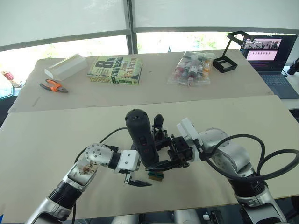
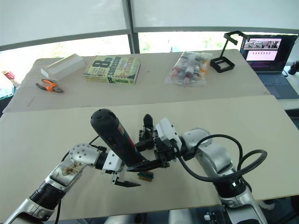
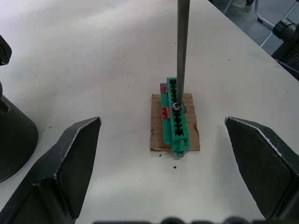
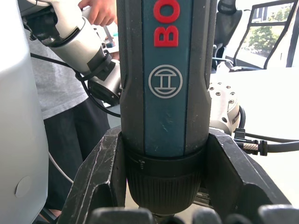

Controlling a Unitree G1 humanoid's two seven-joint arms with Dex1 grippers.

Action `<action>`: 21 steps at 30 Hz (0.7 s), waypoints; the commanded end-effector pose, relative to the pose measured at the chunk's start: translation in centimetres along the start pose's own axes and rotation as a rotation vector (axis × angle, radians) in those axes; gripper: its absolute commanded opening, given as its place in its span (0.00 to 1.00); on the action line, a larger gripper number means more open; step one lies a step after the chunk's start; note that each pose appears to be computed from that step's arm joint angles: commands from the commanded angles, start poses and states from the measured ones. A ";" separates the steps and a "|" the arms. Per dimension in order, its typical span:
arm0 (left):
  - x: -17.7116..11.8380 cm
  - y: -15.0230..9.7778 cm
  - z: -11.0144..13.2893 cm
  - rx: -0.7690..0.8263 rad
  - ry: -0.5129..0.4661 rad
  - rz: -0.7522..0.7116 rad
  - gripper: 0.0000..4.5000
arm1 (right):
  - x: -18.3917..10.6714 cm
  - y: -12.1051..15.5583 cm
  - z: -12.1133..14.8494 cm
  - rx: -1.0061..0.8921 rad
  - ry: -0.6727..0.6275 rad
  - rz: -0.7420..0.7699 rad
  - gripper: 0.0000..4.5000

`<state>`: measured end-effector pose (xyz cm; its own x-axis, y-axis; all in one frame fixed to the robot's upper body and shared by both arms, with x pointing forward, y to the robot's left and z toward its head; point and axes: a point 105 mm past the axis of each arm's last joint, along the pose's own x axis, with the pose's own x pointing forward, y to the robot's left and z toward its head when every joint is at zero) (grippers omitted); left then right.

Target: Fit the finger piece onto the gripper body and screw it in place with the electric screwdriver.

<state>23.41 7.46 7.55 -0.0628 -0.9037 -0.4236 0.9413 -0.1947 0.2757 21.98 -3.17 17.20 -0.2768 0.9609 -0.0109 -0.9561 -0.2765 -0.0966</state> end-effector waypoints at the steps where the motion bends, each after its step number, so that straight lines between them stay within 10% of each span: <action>1: -0.2 0.3 0.6 0.030 -0.014 0.002 1.00 | 0.2 0.1 1.2 -0.073 -0.020 0.025 0.42; 21: -0.3 0.4 0.6 0.031 -0.012 0.011 1.00 | 0.1 0.0 1.1 -0.079 -0.015 0.027 0.42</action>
<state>23.45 7.48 7.58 -0.0614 -0.9036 -0.4240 0.9410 -0.1940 0.2773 22.16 -3.24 17.09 -0.2824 0.9592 -0.0134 -0.9533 -0.2822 -0.1074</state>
